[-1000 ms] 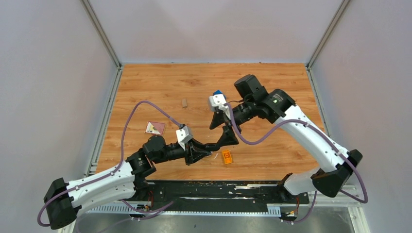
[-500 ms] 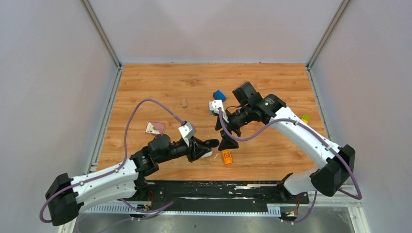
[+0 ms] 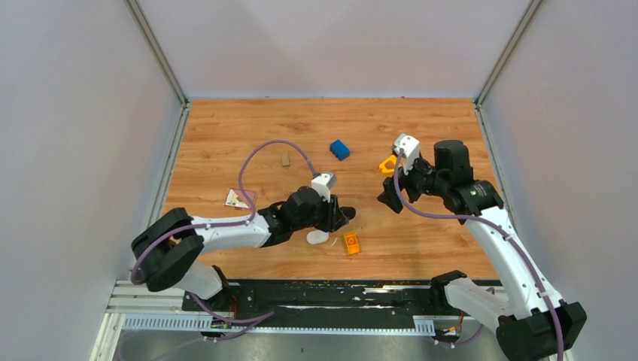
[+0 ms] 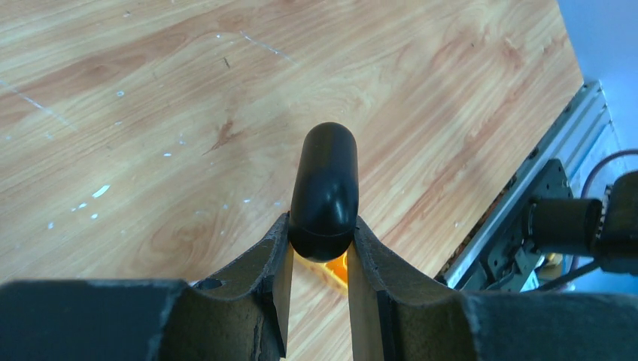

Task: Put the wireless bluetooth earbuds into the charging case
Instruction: Place the charging case at the center of the board, then reset both arms

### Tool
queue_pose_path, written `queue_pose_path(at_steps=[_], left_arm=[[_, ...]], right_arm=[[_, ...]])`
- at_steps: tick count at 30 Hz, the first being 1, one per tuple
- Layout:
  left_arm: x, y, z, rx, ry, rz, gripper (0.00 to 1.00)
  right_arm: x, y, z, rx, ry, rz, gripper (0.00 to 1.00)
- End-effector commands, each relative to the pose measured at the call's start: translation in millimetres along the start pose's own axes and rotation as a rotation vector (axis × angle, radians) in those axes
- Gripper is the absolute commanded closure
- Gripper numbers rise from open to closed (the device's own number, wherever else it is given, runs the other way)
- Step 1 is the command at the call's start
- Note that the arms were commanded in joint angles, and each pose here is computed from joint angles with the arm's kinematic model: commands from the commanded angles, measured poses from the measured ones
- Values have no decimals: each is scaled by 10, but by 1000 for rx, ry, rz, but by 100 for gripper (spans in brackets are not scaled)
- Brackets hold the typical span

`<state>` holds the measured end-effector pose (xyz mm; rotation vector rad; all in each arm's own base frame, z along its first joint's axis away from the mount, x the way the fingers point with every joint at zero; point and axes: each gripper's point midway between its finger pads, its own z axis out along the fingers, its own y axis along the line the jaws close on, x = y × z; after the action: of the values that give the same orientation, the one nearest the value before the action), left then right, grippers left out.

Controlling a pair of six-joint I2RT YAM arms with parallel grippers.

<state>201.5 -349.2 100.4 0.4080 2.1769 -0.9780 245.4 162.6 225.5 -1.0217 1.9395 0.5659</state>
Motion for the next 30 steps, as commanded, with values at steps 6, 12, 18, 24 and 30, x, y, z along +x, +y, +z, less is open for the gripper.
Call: queue_pose_path(at_steps=[6, 12, 18, 24, 30], left_arm=[[-58, -12, 464, -73, 84, -197, 80], [-53, 84, 492, -140, 134, -203, 58], [28, 502, 131, -351, 203, -163, 47], [-310, 640, -447, -465, 187, 40, 46], [-959, 726, -1273, -599, 11, 306, 39]], right_arm=[[-25, -165, -118, 119, -83, 64, 0], [22, -260, -132, 160, -42, 61, 1], [199, -372, -213, 230, 57, 72, 1], [266, -389, -323, 268, 88, 113, 1], [201, -478, -399, 354, 28, 215, 1]])
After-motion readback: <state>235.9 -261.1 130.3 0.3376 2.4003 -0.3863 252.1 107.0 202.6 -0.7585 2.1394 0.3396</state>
